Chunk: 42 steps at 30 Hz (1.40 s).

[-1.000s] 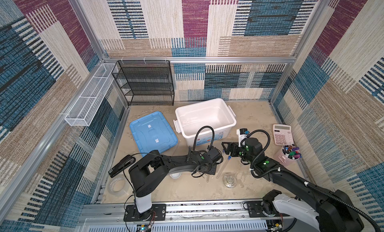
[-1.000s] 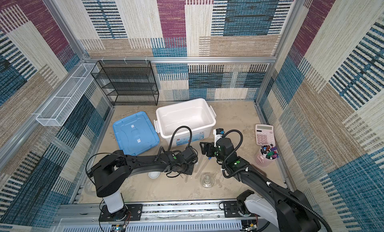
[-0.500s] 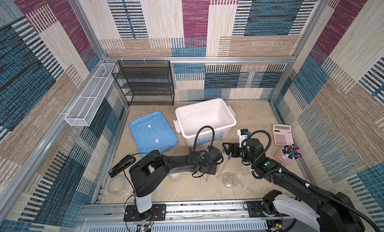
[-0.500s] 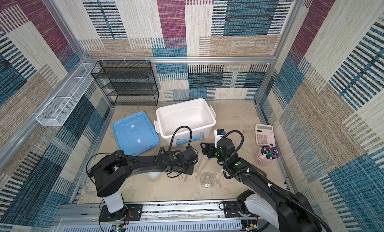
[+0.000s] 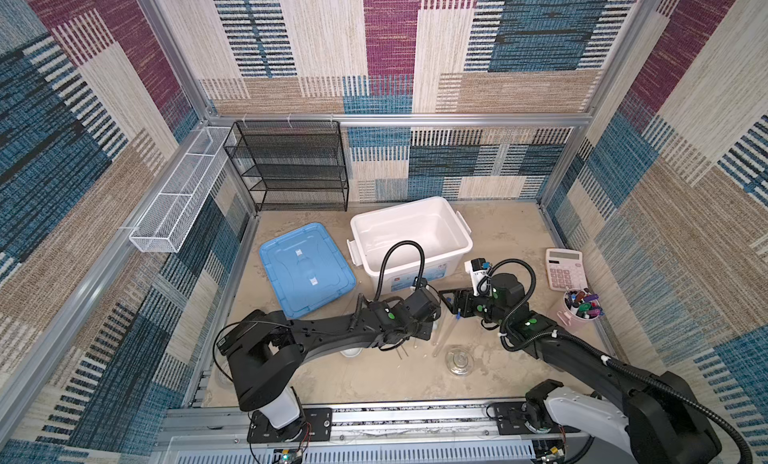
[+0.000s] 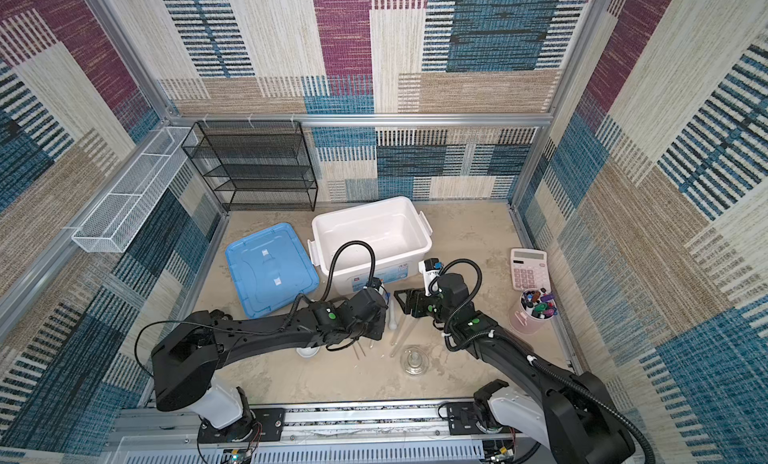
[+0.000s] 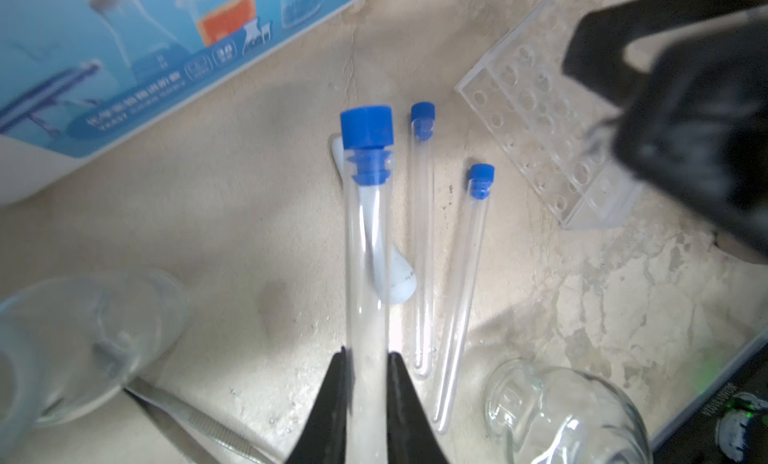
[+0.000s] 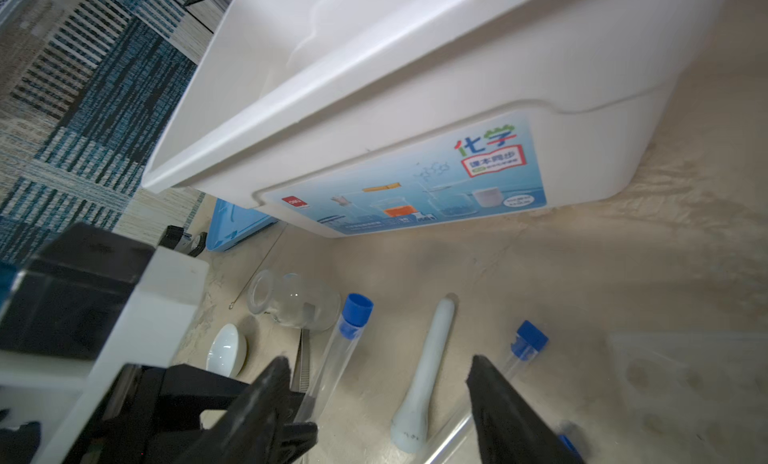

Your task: Organize the chemistry lab equipment

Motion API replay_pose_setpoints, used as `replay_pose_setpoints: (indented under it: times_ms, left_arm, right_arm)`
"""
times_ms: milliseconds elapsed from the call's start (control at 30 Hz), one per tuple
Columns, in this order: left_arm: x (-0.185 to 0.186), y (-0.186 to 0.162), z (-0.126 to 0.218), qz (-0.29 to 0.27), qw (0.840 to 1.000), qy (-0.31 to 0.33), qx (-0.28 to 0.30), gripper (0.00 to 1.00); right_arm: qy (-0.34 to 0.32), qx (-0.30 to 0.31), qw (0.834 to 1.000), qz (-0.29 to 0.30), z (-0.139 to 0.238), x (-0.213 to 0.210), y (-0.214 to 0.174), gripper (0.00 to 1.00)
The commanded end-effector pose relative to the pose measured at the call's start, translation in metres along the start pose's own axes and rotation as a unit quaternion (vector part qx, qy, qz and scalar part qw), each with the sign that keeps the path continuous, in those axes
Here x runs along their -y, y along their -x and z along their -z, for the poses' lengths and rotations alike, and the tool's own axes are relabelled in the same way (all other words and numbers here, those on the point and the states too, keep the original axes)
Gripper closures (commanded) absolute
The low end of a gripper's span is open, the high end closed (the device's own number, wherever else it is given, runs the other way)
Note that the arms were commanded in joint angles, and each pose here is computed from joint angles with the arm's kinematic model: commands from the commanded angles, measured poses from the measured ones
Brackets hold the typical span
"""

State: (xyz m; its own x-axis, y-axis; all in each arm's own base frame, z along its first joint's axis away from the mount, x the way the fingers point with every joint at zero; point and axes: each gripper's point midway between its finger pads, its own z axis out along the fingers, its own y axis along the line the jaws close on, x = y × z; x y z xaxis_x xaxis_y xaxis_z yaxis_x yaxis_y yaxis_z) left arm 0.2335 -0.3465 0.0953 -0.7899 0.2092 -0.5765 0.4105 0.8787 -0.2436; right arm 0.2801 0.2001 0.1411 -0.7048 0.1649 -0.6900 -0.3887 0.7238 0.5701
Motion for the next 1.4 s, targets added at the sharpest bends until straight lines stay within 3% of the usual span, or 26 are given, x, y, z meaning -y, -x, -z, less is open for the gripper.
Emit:
replay_pose_setpoints:
  times_ms: [0,533,1000,1367]
  left_arm:
    - [-0.001,0.016,0.006,-0.033,0.998,-0.002,0.046,0.87]
    - [0.01,0.034,0.028,-0.076,0.986,-0.059,0.136,0.87]
    - [0.012,0.034,0.029,-0.092,0.983,-0.066,0.146,0.87]
    - [0.016,0.034,0.03,-0.093,0.981,-0.081,0.148,0.87]
  right_arm:
    - [0.067,0.007,0.998,0.009,0.0,-0.027,0.011,0.31]
    - [0.113,-0.018,0.993,-0.013,-0.009,-0.042,0.013,0.37]
    - [0.133,-0.028,0.99,-0.022,-0.012,-0.049,0.016,0.55]
    - [0.134,-0.028,0.99,-0.029,-0.013,-0.049,0.016,0.63]
